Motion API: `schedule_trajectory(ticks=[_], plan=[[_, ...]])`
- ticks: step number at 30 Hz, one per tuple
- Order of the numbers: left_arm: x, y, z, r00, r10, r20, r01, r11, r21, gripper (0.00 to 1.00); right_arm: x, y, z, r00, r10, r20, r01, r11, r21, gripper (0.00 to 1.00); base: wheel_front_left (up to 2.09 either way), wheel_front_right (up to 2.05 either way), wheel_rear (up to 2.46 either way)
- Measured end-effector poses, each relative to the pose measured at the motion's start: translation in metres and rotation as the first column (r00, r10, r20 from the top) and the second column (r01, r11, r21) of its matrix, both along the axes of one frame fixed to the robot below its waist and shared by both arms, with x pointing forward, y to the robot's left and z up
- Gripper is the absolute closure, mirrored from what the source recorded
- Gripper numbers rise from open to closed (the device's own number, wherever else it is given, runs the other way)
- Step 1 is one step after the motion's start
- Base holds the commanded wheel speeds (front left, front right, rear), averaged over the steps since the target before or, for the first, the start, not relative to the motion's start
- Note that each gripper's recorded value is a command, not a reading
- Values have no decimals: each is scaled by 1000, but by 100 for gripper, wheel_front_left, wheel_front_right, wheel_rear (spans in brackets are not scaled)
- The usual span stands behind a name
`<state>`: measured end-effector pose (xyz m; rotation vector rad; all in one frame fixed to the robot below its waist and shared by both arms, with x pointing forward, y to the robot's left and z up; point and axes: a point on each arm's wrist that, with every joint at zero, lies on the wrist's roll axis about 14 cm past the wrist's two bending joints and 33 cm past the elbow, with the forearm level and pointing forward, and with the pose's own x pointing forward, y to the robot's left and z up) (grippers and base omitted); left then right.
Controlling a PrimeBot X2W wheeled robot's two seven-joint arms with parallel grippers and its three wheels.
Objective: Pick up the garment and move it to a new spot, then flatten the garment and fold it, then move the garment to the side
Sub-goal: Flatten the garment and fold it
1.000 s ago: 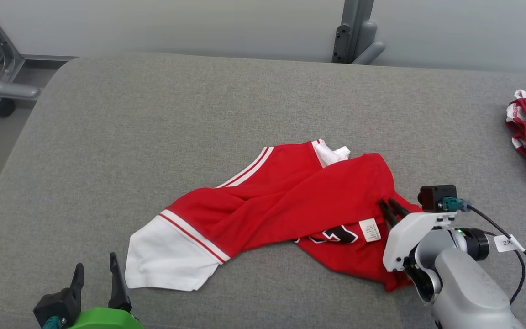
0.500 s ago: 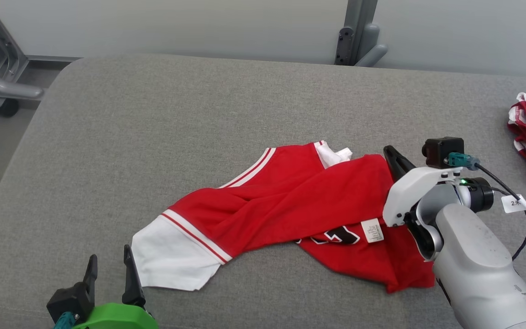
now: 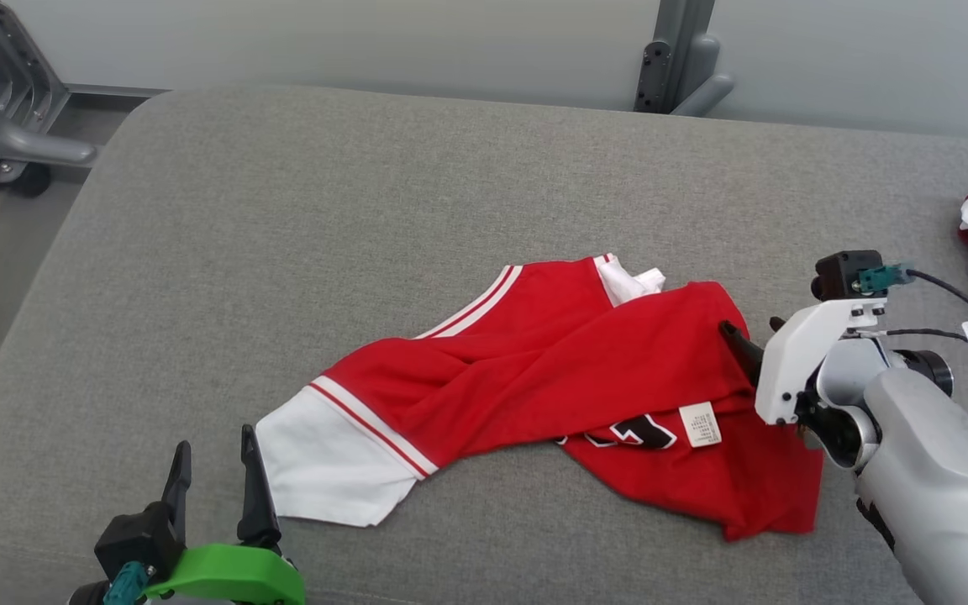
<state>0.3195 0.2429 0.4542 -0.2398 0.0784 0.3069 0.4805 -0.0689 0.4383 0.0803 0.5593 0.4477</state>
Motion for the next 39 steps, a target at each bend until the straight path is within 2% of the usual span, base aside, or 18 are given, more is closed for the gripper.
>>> schedule_trajectory(ticks=[8, 11, 12, 13, 14, 16, 22, 31, 35, 39], plan=[[-6, 6, -1, 1000, 28, -10, -28, 1000, 6, 0, -6, 7, -10, 977, 41, -207, -19, 994, 104, 0, 0, 0, 0], [-10, 11, -2, 999, 44, -16, -44, 999, 8, 0, -9, 7, -16, 966, 61, -251, -37, 994, 101, 0, 0, 0, 0], [-10, 12, -3, 999, 48, -17, -48, 999, 9, 0, -9, 8, -16, 964, 66, -257, -39, 993, 108, 25, 0, 0, 0], [-11, 12, -3, 999, 51, -18, -51, 999, 9, 0, -10, 10, -17, 961, 75, -267, -46, 992, 114, 58, 0, 0, 0], [-12, 13, -3, 998, 54, -19, -53, 999, 10, 0, -11, 14, -18, 957, 86, -275, -55, 991, 119, 69, 0, 0, 0], [-13, 14, -3, 998, 59, -20, -59, 998, 11, 0, -13, 18, -19, 955, 99, -279, -67, 990, 124, 100, 0, 0, 0], [-13, 16, -2, 998, 65, -16, -64, 998, 13, 0, -2, 25, -5, 973, 110, -203, -82, 987, 140, 100, 0, 0, 0], [-12, 14, 0, 998, 59, -12, -58, 998, 12, 0, 33, 42, 51, 991, 132, 28, -135, 983, 128, 100, 0, 0, 0], [-13, 13, 0, 998, 57, -12, -57, 998, 11, 0, 54, 52, 89, 978, 133, 159, -152, 982, 113, 100, 0, 0, 0], [-15, 15, 2, 998, 64, -4, -64, 998, 12, 0, 70, 73, 132, 943, 157, 295, -191, 977, 92, 100, 0, 0, 0]])
